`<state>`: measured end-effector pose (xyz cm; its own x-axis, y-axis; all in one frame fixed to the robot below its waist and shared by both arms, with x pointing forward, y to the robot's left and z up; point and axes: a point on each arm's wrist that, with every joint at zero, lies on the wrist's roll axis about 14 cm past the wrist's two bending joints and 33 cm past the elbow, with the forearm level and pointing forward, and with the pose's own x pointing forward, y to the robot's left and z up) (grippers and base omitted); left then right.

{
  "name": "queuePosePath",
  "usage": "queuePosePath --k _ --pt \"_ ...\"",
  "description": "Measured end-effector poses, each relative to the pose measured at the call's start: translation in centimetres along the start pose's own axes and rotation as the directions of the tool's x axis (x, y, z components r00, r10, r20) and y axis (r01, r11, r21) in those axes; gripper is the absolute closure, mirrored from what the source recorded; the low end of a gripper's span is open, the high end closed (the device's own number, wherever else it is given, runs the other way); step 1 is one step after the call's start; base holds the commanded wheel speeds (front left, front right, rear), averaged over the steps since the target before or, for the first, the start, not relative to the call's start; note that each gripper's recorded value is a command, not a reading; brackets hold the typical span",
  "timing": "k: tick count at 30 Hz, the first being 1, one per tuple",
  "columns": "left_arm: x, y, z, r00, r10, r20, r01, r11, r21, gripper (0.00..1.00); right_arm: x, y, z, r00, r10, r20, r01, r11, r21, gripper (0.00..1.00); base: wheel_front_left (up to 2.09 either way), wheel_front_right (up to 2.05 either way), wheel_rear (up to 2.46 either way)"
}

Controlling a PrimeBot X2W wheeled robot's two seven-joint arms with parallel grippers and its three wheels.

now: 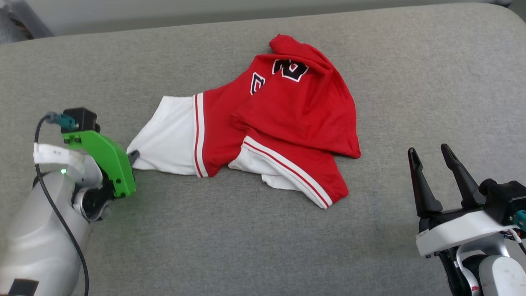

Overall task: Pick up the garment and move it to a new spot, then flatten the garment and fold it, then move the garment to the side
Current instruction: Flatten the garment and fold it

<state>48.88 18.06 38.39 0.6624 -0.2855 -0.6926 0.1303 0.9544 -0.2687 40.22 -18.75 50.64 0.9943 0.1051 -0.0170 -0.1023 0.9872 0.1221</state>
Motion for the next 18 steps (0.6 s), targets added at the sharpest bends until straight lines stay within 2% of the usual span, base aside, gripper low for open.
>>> queuePosePath --k 4,10,17,18 --pt "-2.5 1.2 -2.6 1.0 0.021 0.011 -0.021 0.999 -0.041 1.0 0.1 1.5 0.3 0.999 0.045 0.005 -0.045 0.999 0.006 0.0 0.0 0.0 0.0" --pt "-5.4 0.8 -5.8 0.999 0.024 0.031 -0.022 0.996 -0.084 1.0 0.4 3.5 0.8 0.994 0.106 0.011 -0.106 0.994 0.012 0.0 0.0 0.0 0.0" --pt "-7.5 0.0 -5.5 0.988 0.021 0.152 -0.006 0.995 -0.098 1.0 0.8 5.3 1.4 0.987 0.161 0.022 -0.161 0.987 0.013 0.0 0.0 0.0 0.0" --pt "-7.7 -0.1 -5.0 0.982 0.023 0.188 -0.009 0.997 -0.073 0.36 0.7 5.4 1.4 0.986 0.165 0.019 -0.165 0.986 0.012 0.0 0.0 0.0 0.0"
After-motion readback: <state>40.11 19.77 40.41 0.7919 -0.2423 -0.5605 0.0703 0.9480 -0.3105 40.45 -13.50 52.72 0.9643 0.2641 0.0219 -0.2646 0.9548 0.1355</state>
